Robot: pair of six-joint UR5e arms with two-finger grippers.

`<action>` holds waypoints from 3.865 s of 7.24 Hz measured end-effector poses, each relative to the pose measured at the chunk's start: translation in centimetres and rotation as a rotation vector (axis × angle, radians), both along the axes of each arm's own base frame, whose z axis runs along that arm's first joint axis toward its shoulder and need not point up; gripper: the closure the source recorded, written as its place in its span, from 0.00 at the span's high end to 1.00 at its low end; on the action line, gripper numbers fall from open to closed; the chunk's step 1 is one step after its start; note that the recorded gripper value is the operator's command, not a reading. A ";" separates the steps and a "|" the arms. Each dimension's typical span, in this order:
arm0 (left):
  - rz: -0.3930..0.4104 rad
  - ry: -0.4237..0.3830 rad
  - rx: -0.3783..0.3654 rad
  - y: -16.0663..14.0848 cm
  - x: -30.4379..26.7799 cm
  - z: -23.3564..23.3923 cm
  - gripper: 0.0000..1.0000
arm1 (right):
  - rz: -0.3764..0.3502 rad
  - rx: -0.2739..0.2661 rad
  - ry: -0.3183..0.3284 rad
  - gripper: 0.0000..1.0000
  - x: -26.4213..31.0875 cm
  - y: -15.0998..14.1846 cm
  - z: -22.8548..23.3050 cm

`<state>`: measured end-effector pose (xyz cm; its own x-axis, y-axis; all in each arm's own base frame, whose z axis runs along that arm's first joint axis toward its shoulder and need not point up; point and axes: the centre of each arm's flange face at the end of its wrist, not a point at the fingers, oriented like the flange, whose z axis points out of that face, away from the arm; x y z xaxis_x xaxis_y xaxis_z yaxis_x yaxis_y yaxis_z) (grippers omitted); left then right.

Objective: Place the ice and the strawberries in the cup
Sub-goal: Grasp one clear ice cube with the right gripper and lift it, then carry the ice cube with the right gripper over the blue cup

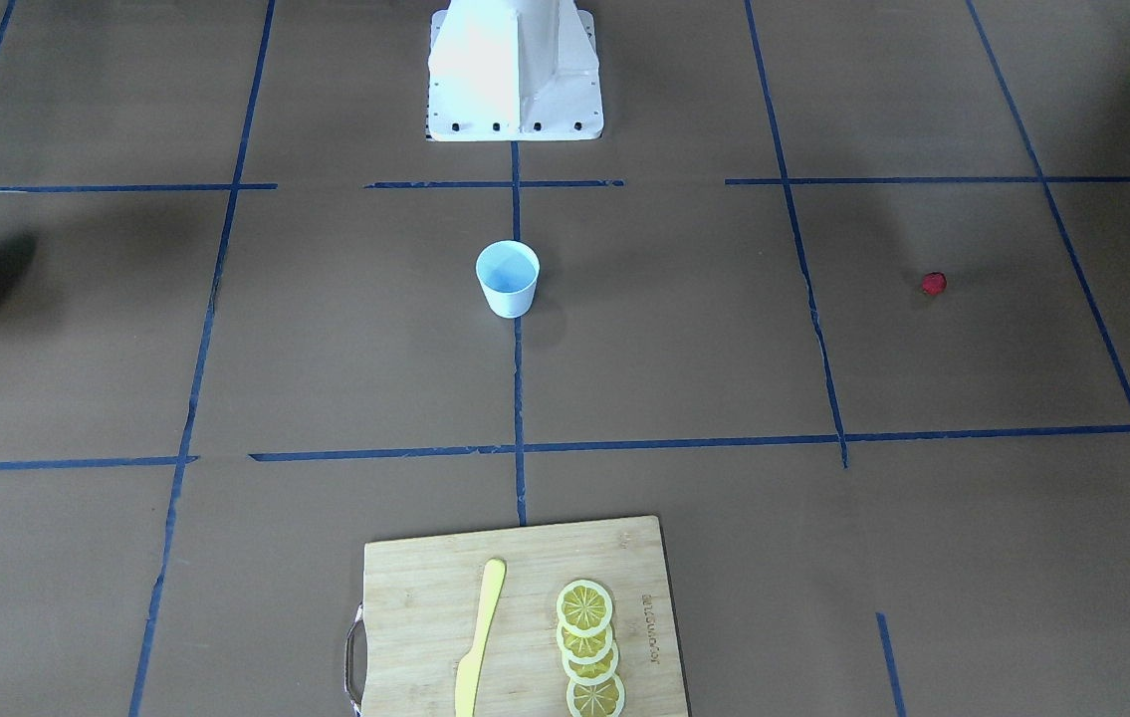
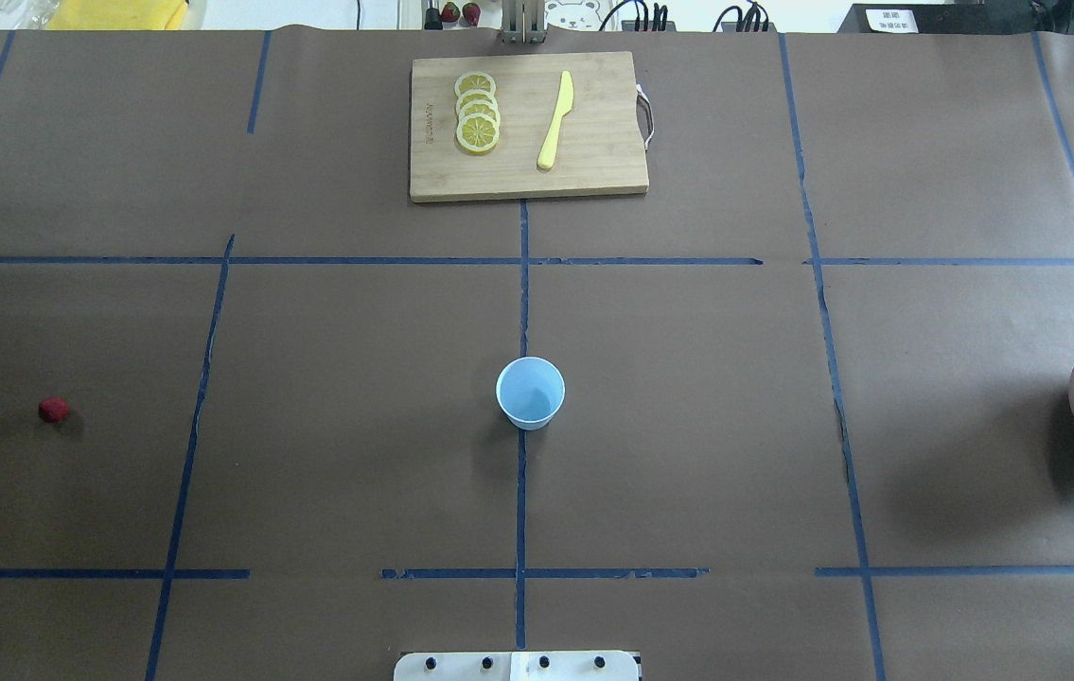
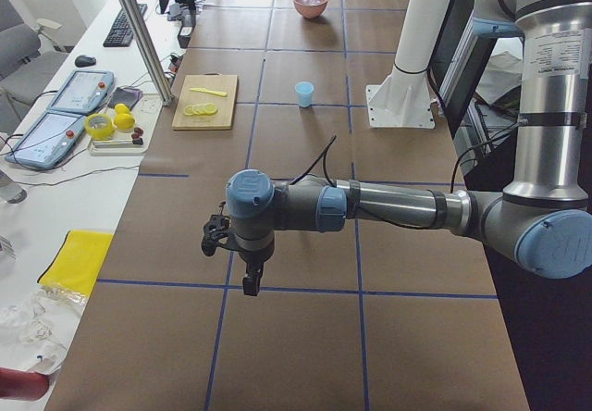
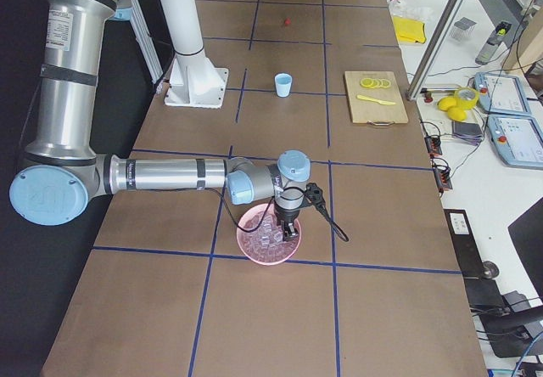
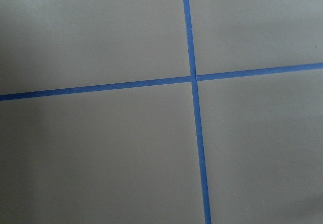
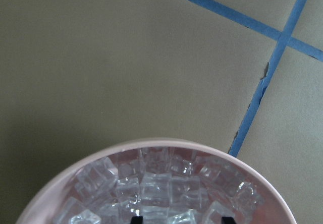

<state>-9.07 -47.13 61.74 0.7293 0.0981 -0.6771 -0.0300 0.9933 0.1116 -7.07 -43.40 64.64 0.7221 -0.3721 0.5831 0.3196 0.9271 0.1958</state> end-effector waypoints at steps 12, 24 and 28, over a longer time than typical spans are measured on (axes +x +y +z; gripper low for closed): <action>-0.001 0.000 0.009 0.2 0.0 -0.7 1.00 | -0.024 -0.022 0.017 0.36 -0.7 0.7 1.2; -0.005 0.028 0.013 0.4 0.2 -1.6 1.00 | 0.083 0.053 -0.179 0.00 4.8 -5.9 -12.8; -0.005 0.030 0.003 0.3 0.2 -1.1 1.00 | 0.184 -0.037 -0.251 0.00 -9.0 -9.2 -27.8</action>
